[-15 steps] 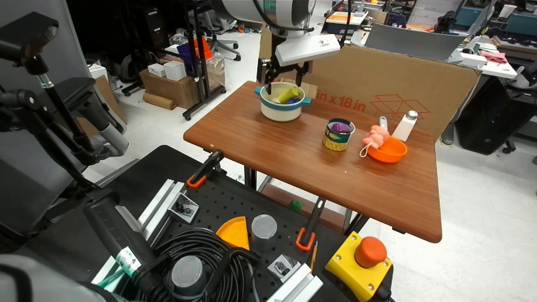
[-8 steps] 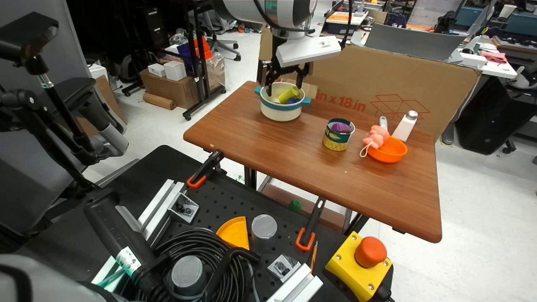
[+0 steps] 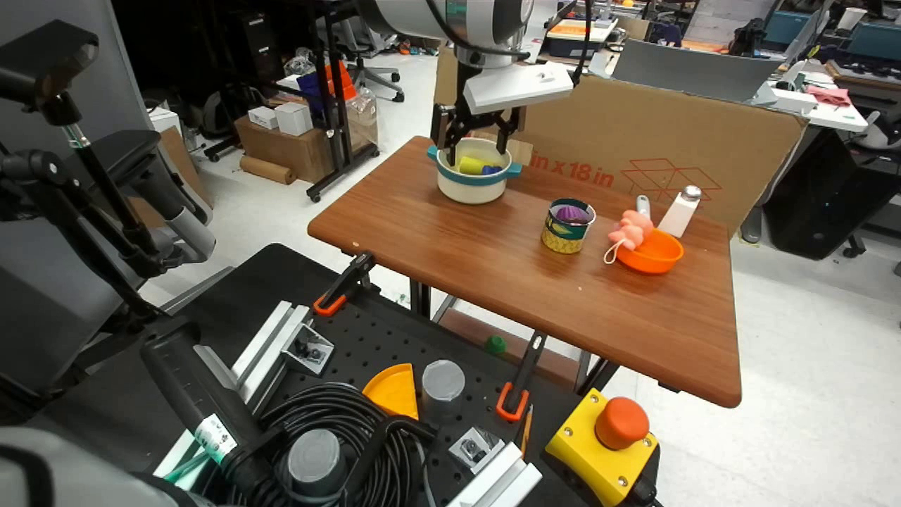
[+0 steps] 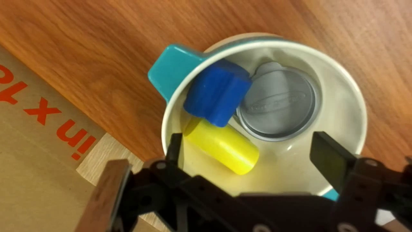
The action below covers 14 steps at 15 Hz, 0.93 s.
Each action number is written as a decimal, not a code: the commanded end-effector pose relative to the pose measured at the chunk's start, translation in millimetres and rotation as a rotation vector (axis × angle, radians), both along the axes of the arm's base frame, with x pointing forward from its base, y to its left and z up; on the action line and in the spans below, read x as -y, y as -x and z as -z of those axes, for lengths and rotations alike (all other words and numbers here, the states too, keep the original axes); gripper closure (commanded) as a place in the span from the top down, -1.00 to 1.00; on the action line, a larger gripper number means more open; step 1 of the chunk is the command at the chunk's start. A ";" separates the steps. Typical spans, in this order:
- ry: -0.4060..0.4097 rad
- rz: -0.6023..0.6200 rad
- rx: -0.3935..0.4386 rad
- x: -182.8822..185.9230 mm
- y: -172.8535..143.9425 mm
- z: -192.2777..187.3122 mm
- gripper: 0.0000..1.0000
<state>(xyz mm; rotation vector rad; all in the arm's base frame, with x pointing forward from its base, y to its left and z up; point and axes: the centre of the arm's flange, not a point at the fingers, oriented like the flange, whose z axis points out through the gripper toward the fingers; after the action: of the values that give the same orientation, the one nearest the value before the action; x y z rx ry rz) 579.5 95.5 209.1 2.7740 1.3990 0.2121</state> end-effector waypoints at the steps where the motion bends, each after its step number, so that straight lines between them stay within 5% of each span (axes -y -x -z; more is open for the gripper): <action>1: -0.009 0.002 -0.021 3.8 0.1 -3.1 1.00; 14: 0.036 0.021 -0.155 7.8 -4.3 13.4 1.00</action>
<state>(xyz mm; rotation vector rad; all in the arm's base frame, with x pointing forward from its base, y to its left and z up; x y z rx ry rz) 572.9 90.9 199.8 2.8047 1.4077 0.0201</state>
